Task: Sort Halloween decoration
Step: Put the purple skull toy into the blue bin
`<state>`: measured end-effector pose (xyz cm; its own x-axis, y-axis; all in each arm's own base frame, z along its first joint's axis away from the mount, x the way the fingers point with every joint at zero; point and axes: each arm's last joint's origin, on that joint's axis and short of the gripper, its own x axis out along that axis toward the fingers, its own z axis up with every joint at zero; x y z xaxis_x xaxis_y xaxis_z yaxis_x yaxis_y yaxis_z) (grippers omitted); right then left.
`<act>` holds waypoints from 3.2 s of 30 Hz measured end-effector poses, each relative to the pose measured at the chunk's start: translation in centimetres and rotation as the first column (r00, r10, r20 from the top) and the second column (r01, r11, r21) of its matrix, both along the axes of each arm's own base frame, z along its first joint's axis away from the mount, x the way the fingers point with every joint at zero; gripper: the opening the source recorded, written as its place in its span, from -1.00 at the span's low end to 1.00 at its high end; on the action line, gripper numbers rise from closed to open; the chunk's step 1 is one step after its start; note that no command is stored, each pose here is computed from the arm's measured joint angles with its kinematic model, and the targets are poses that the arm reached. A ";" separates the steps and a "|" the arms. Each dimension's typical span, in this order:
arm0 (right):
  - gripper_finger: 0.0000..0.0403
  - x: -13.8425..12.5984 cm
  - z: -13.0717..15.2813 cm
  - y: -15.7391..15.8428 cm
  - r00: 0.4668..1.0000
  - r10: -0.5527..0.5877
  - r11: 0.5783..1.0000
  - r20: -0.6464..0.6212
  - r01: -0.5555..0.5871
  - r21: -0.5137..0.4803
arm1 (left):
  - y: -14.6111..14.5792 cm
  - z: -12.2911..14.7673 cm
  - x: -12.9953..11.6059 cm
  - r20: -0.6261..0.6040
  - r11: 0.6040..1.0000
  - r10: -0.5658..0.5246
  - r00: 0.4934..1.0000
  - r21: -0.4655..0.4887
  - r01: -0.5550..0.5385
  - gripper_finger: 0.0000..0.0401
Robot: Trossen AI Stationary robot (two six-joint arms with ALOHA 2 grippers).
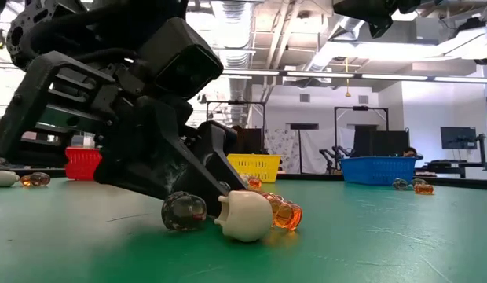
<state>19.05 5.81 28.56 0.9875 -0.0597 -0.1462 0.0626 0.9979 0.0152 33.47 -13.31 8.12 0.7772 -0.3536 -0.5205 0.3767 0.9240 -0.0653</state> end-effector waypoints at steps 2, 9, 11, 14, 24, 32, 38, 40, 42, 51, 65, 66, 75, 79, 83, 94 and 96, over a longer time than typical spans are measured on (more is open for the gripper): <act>-0.17 0.0 0.0 0.0 1.000 0.000 1.000 0.000 0.000 0.000 | 0.1 -0.2 -0.1 -0.018 1.000 0.003 1.000 0.007 -0.003 -0.35; -0.17 0.0 0.0 0.0 1.000 0.001 1.000 0.000 -0.001 0.000 | 0.4 -0.3 0.0 -0.049 1.000 0.018 0.999 0.005 -0.018 -0.63; -0.17 0.0 0.0 0.0 1.000 0.001 1.000 0.000 -0.001 0.000 | 0.7 -0.3 0.0 -0.065 1.000 0.022 0.998 -0.002 -0.022 -0.63; -0.17 0.0 0.0 0.0 1.000 0.001 1.000 0.000 -0.001 0.000 | 1.2 0.0 0.1 -0.077 1.000 0.009 0.997 -0.022 -0.011 -0.60; -0.17 -0.2 0.2 -0.1 1.000 0.001 1.000 0.013 -0.001 0.004 | 4.9 7.3 0.3 0.144 0.987 0.117 0.983 0.094 -0.131 -0.61; -0.17 -0.9 0.9 -0.3 0.999 0.003 1.000 0.049 -0.003 0.002 | 13.8 10.5 5.1 0.350 0.927 0.338 0.874 0.039 -0.374 -0.59; -0.17 -1.4 1.4 -0.5 0.997 0.008 1.000 0.073 -0.006 -0.027 | 20.7 10.3 11.7 0.383 0.870 0.470 0.795 -0.047 -0.491 -0.59; -0.17 -1.7 1.5 -0.6 0.997 0.010 0.999 0.079 -0.007 -0.031 | 22.7 10.2 13.9 0.394 0.849 0.512 0.763 -0.093 -0.521 -0.58; -0.17 -1.9 1.6 -0.6 0.997 0.014 0.999 0.075 -0.011 -0.039 | 24.3 10.0 16.0 0.384 0.833 0.541 0.749 -0.119 -0.540 -0.58; -0.17 -2.9 1.7 -0.1 0.996 0.060 0.995 0.061 -0.055 -0.087 | 28.7 8.9 23.2 0.322 0.794 0.602 0.731 -0.137 -0.593 -0.58; -0.17 -2.8 1.6 -0.1 0.996 0.063 0.992 0.058 -0.056 -0.109 | 30.6 6.9 24.6 0.352 0.777 0.611 0.709 -0.098 -0.621 -0.40; -0.17 -2.8 1.7 -0.1 0.997 0.058 0.993 0.058 -0.052 -0.109 | 30.6 7.0 24.6 0.352 0.779 0.607 0.713 -0.087 -0.621 -0.37; -0.17 -2.7 1.7 -0.3 0.997 0.045 0.993 0.059 -0.038 -0.108 | 30.1 11.2 23.1 0.225 0.776 0.582 0.782 0.134 -0.616 -0.20; -0.17 -2.7 1.6 -0.3 0.997 0.044 0.994 0.058 -0.038 -0.101 | 29.8 15.2 20.5 0.108 0.698 0.638 0.762 0.335 -0.632 -0.22; -0.17 -2.7 1.5 -0.3 0.998 0.040 0.996 0.050 -0.036 -0.080 | 29.5 19.3 17.1 0.026 0.583 0.707 0.707 0.545 -0.603 -0.27; -0.17 -0.8 -1.3 1.4 0.991 0.041 0.993 -0.125 -0.026 0.116 | 25.9 31.9 4.8 -0.117 0.496 0.826 0.551 0.616 -0.612 -0.41; -0.17 -0.6 -2.6 1.9 0.976 0.032 0.982 -0.215 0.009 0.189 | 24.9 33.6 2.7 -0.127 0.492 0.838 0.531 0.597 -0.634 -0.44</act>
